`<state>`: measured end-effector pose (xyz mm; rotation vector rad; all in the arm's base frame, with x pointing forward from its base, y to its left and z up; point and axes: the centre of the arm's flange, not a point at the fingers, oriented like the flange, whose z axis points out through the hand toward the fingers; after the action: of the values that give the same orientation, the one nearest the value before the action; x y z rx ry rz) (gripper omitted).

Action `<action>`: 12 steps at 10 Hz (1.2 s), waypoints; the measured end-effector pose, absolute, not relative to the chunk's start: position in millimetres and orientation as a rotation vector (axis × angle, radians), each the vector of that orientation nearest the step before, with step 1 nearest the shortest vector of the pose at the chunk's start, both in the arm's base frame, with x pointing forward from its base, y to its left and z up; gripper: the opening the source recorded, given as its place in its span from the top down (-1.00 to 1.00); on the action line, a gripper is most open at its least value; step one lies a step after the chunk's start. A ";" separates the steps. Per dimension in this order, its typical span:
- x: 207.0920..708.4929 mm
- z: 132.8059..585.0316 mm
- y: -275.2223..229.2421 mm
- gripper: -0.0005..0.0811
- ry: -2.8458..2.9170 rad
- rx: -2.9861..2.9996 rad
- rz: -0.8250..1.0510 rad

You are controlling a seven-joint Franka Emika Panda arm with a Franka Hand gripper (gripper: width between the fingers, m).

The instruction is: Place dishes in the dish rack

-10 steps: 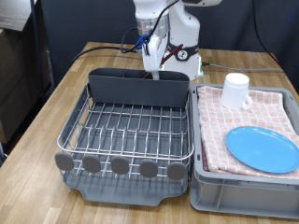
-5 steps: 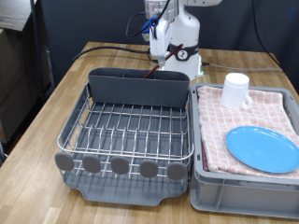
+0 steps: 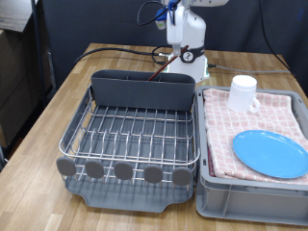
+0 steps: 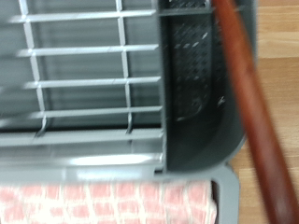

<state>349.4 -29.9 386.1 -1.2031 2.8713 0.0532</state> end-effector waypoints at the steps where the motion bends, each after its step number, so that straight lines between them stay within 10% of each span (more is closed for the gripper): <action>1: 353.0 393.0 -11.9 -0.98 2.796 -1.370 0.056; 12: 428.7 371.4 64.2 -0.98 2.101 -2.210 -0.144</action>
<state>428.7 64.2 371.4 -2.2100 2.1005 -0.1443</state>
